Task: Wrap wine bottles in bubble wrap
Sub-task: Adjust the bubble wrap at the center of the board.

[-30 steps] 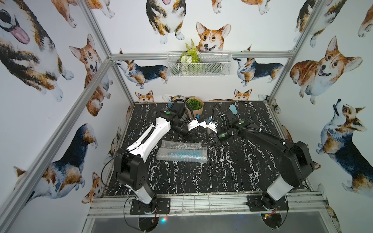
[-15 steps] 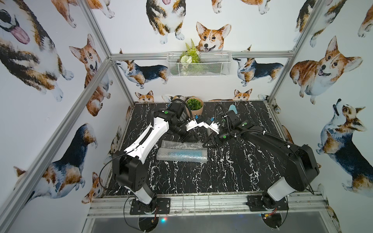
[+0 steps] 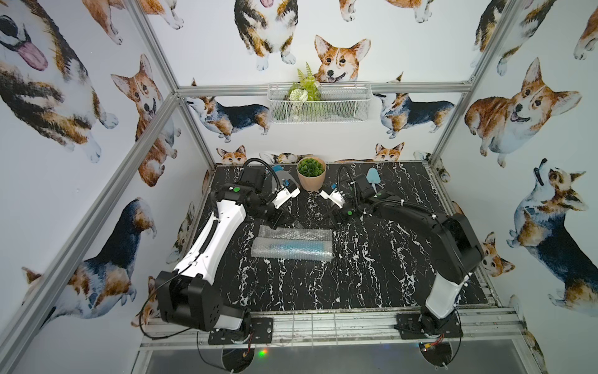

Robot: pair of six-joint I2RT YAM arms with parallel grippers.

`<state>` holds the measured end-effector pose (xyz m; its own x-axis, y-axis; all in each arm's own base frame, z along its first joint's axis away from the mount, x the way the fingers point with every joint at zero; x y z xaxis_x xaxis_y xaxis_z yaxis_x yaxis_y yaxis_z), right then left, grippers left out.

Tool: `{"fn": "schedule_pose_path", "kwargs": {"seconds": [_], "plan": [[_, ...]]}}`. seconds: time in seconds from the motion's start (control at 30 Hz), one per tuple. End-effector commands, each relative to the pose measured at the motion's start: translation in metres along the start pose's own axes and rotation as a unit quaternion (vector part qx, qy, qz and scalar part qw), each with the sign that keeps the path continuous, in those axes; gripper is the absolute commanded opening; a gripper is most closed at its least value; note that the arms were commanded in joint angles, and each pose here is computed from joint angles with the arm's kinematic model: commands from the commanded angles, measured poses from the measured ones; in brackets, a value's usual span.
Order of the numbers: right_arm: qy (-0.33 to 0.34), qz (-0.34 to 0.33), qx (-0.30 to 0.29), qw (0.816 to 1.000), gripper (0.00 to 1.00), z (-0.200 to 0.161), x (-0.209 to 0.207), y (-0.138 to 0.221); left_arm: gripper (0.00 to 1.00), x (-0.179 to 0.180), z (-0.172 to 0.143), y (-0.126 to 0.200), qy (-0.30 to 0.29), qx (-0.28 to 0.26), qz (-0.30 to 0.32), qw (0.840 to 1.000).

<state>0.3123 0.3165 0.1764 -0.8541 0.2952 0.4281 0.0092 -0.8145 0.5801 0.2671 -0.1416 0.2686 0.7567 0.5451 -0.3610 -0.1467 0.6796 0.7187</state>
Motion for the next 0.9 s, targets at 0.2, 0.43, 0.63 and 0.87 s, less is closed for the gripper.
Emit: {"fn": "schedule_pose_path", "kwargs": {"seconds": [0.2, 0.43, 0.63, 0.87], "plan": [[-0.047, 0.056, 0.08, 0.994, 0.87, -0.004, -0.023, -0.065, 0.0, -0.007, -0.005, 0.012, 0.009, -0.037, -0.011, 0.999], [-0.104, 0.117, 0.121, 0.98, 0.88, -0.008, -0.026, -0.09, 0.0, -0.004, -0.004, 0.011, 0.01, -0.034, -0.013, 0.999], [-0.128, 0.145, 0.157, 0.968, 1.0, -0.016, -0.03, -0.105, 0.0, -0.003, -0.004, 0.008, 0.012, -0.032, -0.017, 0.999], [-0.132, 0.178, 0.185, 0.957, 1.0, -0.021, -0.029, -0.114, 0.0, -0.003, -0.005, 0.008, 0.013, -0.03, -0.017, 0.999]]}}
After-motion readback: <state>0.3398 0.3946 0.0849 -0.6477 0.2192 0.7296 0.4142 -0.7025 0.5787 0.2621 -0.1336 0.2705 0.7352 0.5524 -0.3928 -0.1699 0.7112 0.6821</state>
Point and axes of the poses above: each gripper's point midway between its finger pads, its own y axis back along the fingers, its own x axis along the line the jaws close on, z = x × y, the point moved 5 cm from there along y, back along the fingers, and after that the axes turned 3 degrees about y, right-handed, at the moved point
